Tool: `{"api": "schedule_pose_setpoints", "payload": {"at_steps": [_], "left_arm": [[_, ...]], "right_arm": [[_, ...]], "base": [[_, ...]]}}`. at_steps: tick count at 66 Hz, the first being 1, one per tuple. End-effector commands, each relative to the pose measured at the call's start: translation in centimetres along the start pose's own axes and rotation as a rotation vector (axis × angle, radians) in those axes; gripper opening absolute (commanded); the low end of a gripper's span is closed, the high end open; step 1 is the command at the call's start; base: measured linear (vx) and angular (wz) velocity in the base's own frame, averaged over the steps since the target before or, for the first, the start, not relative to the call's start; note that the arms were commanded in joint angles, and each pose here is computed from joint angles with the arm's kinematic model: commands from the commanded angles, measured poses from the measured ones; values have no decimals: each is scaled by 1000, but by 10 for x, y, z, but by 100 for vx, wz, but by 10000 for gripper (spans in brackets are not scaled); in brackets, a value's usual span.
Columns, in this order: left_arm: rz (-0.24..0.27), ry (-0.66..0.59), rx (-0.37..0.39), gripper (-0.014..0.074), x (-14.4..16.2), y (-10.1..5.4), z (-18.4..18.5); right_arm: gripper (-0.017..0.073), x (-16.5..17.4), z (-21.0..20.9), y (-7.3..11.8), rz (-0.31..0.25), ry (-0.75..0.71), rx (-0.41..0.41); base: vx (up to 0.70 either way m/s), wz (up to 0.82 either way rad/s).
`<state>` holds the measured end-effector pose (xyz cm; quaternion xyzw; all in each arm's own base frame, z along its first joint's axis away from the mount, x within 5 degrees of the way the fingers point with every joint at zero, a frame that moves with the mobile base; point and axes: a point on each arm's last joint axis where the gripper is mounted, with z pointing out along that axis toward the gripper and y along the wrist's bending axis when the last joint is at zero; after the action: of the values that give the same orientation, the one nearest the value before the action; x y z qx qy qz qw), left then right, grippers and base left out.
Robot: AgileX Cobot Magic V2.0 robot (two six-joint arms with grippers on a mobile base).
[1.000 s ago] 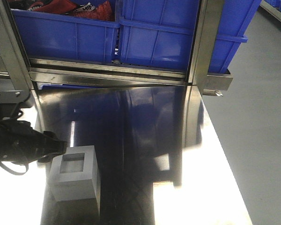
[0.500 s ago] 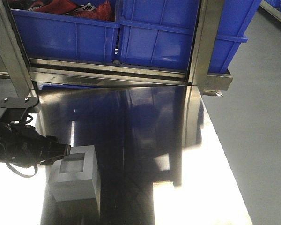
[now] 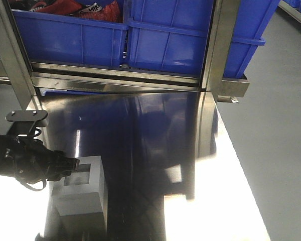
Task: Sort gray base to blue bin
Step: 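Close the left gripper on the gray block's rim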
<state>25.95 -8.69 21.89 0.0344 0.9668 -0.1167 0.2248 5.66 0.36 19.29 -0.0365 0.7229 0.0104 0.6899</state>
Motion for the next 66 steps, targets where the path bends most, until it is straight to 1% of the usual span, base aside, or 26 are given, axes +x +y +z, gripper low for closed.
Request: {"api": "schedule_pose_setpoints", "payload": {"at_steps": [1,13,19,36,50,57,66], "left_arm": [[-7,-82,24,382,-12,-6,-8],[-8,-63,18,367,-11,-5,-3],[-6,-62,18,313,-11,-5,-3],[-4,-56,18,-9,-11,-5,-3],[-2,-81,24,-6,-12,-6,-8],[2,-127,33,-6,-14,-8,-19],[16,-236,54,-6,-18,-11,-42]], "right_arm": [[-9,-3,0,0,-17,-75,8],[-9,-3,0,0,-17,-75,7],[-9,-3,0,0,-17,-75,7],[-9,-3,0,0,-17,-75,7],[-9,-3,0,0,-17,-75,7],[-9,-3,0,0,-17,-75,7],[-9,-3,0,0,-17,-75,7]], "base": [[0,0],[0,0],[0,0],[0,0],[0,0],[0,0],[0,0]]}}
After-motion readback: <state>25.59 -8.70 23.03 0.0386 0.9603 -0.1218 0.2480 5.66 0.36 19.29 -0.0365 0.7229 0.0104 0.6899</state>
